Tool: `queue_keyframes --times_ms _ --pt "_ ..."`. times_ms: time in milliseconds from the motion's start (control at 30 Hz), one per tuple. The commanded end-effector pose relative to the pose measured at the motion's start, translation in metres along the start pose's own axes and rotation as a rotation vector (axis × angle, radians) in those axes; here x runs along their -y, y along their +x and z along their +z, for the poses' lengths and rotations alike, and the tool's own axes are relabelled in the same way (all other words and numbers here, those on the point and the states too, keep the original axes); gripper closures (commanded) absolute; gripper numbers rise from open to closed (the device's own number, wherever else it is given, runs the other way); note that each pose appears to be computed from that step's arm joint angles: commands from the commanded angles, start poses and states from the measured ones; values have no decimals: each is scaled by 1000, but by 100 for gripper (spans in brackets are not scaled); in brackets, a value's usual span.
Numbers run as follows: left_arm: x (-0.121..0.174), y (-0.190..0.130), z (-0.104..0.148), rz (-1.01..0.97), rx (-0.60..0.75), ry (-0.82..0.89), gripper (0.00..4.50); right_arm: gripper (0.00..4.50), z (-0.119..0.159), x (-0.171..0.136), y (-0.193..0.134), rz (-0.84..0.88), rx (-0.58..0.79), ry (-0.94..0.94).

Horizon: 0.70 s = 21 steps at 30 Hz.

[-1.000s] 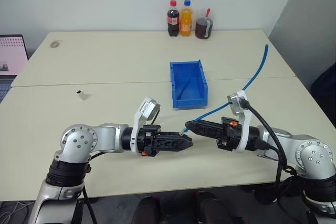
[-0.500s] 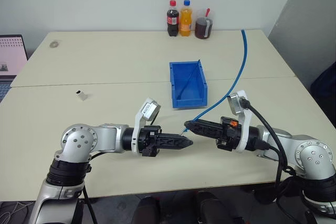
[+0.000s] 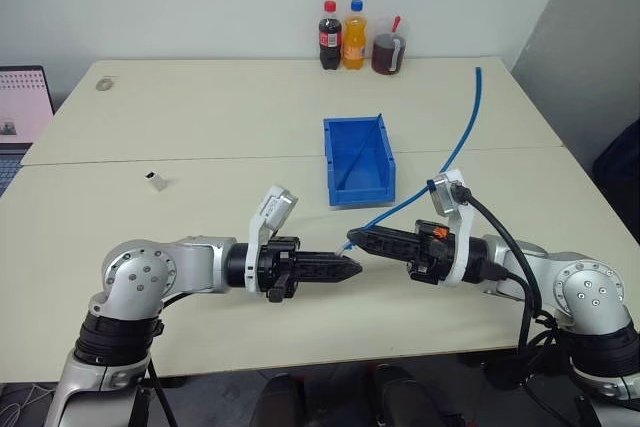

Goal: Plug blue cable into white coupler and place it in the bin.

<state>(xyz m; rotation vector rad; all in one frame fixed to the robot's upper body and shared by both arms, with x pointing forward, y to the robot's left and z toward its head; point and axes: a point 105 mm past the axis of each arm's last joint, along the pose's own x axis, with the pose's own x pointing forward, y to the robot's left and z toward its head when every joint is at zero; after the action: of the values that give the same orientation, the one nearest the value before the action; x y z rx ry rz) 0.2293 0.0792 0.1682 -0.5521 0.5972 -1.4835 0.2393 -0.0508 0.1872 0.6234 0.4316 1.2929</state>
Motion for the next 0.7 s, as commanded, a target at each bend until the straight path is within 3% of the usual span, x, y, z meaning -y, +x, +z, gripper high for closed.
queue_keyframes --times_ms 33,300,333,567,667,700 --pt "8 -2 4 -3 0 60 436 438 13 3 -4 -18 41 -22" --pt "11 -10 4 45 27 124 436 438 17 9 -1 -27 54 -27" --pt "14 -12 3 43 25 133 365 438 18 10 -1 -32 57 -29" --pt "20 -21 -6 82 -21 204 234 438 24 16 4 -23 59 -38" --pt "12 -31 -6 168 -19 236 173 438 28 18 7 -18 56 -46" --pt "1 -42 -6 280 -18 281 166 438 31 20 7 -20 59 -54"
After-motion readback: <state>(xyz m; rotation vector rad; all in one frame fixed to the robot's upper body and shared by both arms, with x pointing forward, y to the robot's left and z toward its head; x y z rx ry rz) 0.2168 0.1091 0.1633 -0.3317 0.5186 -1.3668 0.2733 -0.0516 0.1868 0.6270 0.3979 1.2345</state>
